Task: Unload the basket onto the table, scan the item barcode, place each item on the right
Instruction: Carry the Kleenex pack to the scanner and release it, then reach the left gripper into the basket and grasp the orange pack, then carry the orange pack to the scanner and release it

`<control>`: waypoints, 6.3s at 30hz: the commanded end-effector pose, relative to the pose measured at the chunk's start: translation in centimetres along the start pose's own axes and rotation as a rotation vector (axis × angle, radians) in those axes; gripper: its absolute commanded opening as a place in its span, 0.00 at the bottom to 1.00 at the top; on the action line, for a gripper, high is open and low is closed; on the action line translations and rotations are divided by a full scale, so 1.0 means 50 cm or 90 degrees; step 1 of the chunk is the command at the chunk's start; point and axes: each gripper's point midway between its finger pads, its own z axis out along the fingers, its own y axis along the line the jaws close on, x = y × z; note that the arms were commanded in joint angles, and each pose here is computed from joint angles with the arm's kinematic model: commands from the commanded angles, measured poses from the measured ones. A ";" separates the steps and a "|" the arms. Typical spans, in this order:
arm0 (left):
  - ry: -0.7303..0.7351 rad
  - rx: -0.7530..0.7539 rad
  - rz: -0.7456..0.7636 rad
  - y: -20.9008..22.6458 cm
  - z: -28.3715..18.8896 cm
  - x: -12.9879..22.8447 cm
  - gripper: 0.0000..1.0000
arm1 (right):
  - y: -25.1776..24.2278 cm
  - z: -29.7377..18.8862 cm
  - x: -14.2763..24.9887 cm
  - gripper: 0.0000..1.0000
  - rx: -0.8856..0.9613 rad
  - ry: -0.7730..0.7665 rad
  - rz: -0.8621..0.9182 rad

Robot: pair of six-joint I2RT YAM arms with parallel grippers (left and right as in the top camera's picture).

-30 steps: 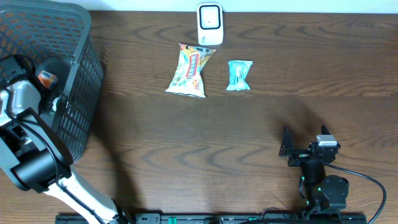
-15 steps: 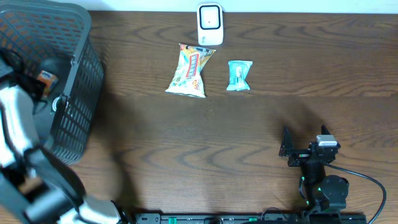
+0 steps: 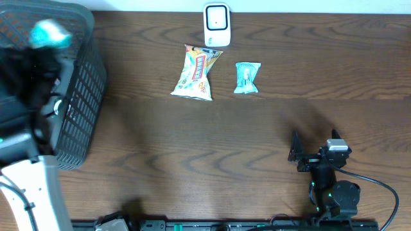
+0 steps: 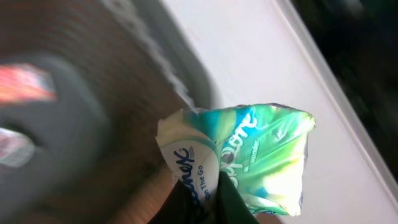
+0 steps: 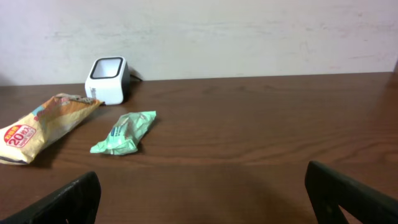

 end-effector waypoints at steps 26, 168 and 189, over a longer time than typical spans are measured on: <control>0.344 0.074 0.253 -0.181 0.381 0.766 0.51 | -0.007 0.000 0.003 0.99 0.010 0.003 0.007; 0.399 0.192 0.307 -0.246 0.314 0.765 0.62 | -0.007 0.000 0.003 0.99 0.010 0.003 0.007; 0.225 0.062 0.405 -0.127 -0.009 0.322 0.63 | -0.007 0.000 0.003 0.99 0.010 0.003 0.007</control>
